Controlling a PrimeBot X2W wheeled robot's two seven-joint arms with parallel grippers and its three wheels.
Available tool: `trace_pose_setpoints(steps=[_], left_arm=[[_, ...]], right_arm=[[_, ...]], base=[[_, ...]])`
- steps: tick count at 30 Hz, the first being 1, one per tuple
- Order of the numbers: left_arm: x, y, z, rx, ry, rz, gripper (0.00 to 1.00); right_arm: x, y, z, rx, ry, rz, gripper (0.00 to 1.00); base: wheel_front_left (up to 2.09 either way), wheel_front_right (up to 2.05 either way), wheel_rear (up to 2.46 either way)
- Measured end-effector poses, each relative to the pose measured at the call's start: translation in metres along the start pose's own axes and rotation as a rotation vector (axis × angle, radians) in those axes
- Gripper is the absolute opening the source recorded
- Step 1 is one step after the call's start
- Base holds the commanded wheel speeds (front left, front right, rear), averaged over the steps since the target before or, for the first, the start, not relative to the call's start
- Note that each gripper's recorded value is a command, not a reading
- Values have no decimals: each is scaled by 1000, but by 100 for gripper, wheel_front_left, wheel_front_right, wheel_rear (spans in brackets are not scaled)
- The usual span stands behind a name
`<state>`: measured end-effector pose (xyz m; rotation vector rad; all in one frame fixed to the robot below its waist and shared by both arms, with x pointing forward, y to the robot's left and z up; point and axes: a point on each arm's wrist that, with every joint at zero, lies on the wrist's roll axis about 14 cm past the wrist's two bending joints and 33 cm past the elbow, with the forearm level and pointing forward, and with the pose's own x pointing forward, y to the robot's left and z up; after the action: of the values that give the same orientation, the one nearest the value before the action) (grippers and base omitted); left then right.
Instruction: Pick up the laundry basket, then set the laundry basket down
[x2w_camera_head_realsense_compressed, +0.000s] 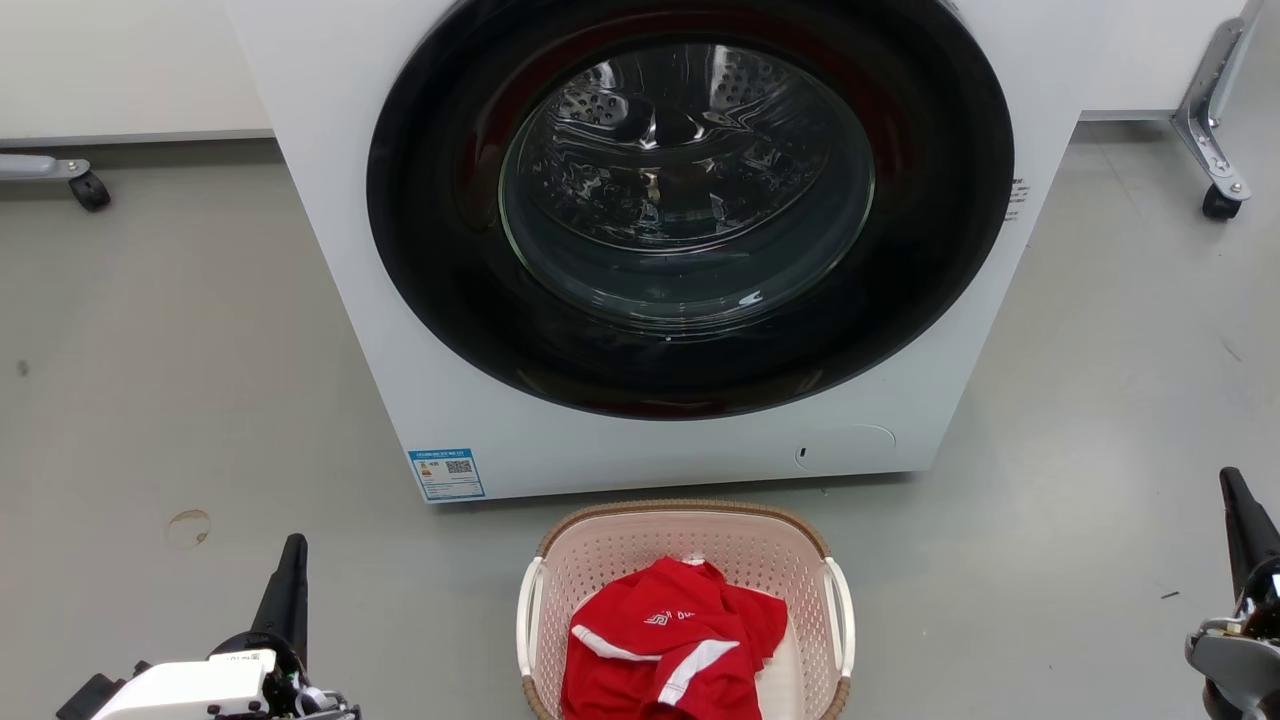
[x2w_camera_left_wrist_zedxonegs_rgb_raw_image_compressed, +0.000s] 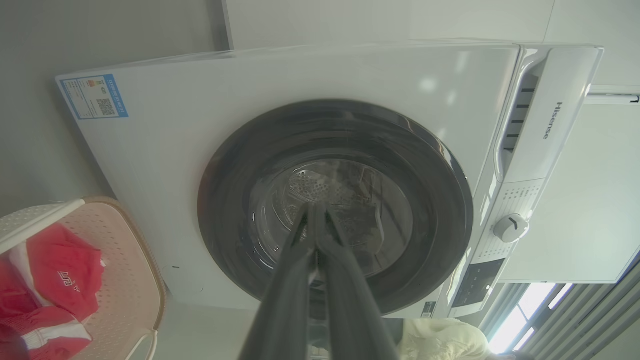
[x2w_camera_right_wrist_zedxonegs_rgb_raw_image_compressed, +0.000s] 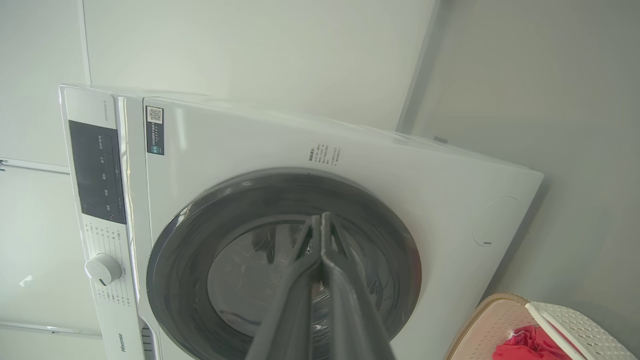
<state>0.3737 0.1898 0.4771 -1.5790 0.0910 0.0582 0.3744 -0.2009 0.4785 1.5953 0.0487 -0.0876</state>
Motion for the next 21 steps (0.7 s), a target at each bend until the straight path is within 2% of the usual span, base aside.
trace_pose_setpoints(steps=[21], left_arm=[[0,0,0,-3,2,0,0]], right_arm=[[0,0,0,3,-1,0,0]], base=[[0,0,0]])
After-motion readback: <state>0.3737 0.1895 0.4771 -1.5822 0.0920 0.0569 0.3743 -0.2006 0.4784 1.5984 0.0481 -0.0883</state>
